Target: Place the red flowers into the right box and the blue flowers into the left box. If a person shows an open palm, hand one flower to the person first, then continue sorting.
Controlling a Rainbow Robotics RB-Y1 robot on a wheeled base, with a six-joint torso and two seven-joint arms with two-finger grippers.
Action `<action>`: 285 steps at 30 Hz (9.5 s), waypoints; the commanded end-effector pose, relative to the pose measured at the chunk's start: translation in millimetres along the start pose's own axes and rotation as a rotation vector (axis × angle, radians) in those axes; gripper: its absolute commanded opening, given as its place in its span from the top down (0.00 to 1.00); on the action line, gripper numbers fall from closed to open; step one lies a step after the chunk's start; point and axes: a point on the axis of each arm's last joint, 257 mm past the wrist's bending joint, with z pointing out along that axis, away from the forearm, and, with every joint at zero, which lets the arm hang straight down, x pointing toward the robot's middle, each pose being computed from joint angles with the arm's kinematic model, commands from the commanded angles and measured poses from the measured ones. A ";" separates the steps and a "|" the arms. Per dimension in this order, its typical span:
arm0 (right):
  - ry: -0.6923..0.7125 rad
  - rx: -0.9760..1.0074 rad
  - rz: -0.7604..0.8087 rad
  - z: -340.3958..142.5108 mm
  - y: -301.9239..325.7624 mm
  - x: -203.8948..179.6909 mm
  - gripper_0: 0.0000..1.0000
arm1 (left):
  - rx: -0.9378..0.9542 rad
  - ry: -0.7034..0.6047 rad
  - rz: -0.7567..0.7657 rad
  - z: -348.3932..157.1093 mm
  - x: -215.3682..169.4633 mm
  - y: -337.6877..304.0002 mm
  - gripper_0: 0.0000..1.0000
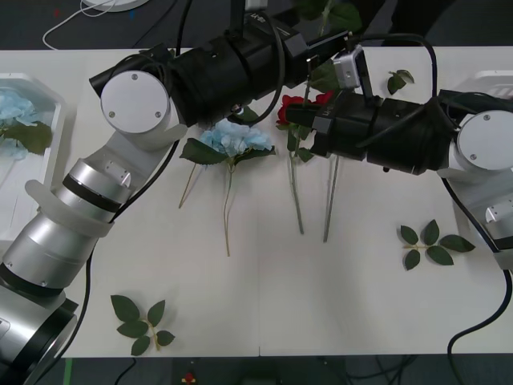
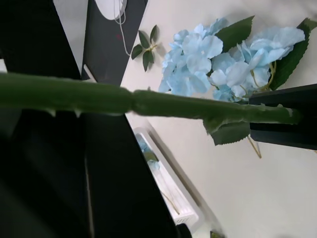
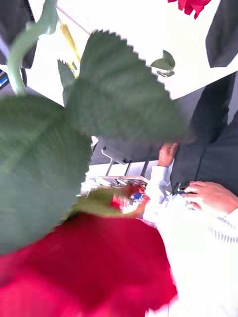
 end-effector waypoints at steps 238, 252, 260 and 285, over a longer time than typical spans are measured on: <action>0.535 1.019 0.326 -4.8 -216.3 137.3 1.00 | -0.794 1.255 0.082 -250.8 282.6 209.4 0.12; 0.363 0.947 0.278 -56.0 -220.3 61.6 1.00 | -0.772 1.228 0.104 -233.2 285.6 202.2 1.00; 0.447 1.075 0.139 -175.5 -257.9 23.3 1.00 | -0.776 1.204 0.116 -230.9 281.2 207.9 1.00; 0.830 1.443 -0.065 -476.4 -360.8 31.0 1.00 | -1.169 0.862 0.037 -326.6 -23.3 293.0 1.00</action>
